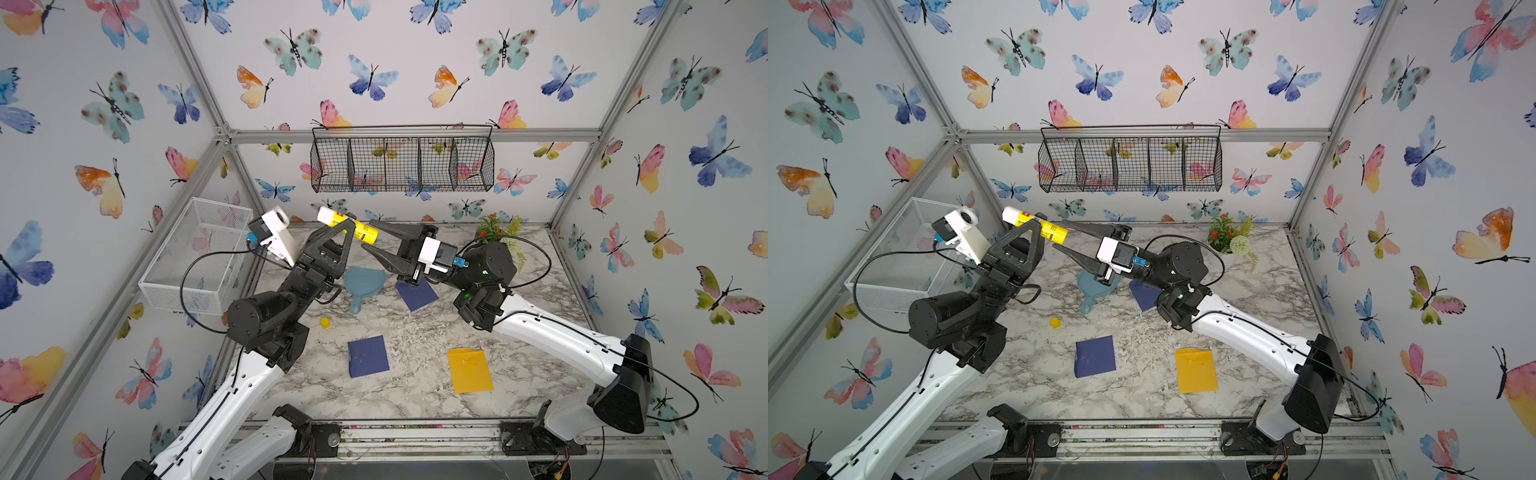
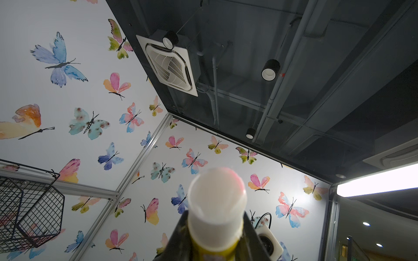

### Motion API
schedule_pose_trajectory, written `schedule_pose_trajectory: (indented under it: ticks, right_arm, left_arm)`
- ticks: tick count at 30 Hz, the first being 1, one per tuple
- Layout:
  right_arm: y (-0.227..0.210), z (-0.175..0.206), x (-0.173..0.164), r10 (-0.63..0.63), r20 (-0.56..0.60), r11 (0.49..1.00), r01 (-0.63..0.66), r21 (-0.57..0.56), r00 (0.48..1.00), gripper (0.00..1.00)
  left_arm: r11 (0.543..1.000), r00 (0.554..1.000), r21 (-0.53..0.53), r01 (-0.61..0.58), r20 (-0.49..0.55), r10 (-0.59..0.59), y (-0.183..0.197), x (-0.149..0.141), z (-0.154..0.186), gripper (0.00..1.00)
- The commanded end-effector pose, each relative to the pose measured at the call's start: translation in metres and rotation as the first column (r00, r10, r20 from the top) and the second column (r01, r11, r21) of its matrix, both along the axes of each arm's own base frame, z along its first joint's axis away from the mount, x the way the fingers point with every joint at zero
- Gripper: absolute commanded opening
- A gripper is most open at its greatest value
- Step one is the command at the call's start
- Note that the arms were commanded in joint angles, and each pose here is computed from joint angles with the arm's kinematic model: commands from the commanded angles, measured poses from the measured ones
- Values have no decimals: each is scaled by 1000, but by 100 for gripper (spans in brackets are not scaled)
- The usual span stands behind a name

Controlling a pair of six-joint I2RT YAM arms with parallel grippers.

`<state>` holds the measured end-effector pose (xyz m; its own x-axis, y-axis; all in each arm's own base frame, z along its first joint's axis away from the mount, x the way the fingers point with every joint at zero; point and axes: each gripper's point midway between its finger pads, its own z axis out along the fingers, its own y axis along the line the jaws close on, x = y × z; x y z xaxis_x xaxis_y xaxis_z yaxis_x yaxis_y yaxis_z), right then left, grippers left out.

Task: Seal the envelope with a glue stick
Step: Unscrew the glue stick.

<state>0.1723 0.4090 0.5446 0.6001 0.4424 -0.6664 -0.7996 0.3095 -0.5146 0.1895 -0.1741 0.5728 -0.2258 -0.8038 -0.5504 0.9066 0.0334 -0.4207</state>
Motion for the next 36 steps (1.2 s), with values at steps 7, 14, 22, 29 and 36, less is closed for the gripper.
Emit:
schedule_pose_trajectory:
  ticks: [7,14,22,29,36]
  right_arm:
    - [-13,22,-16,43,32,997,-44,58,999,37]
    - [-13,22,-18,59,35,997,-61,56,998,40]
    - [-10,22,-18,74,32,996,-75,50,997,33]
    - [-10,21,-17,74,11,996,-74,47,997,25]
    - [-19,20,-17,150,-145,988,-143,62,978,15]
  left_arm:
    - [999,999,-30,-30,30,31,10,-8,8,2]
    - [999,999,-24,-31,17,32,9,-5,5,1]
    - [999,999,-19,-32,5,32,7,-1,2,1]
    - [999,1000,-13,-31,0,31,5,1,0,1]
    - [998,998,32,-45,51,43,1,-4,-1,0]
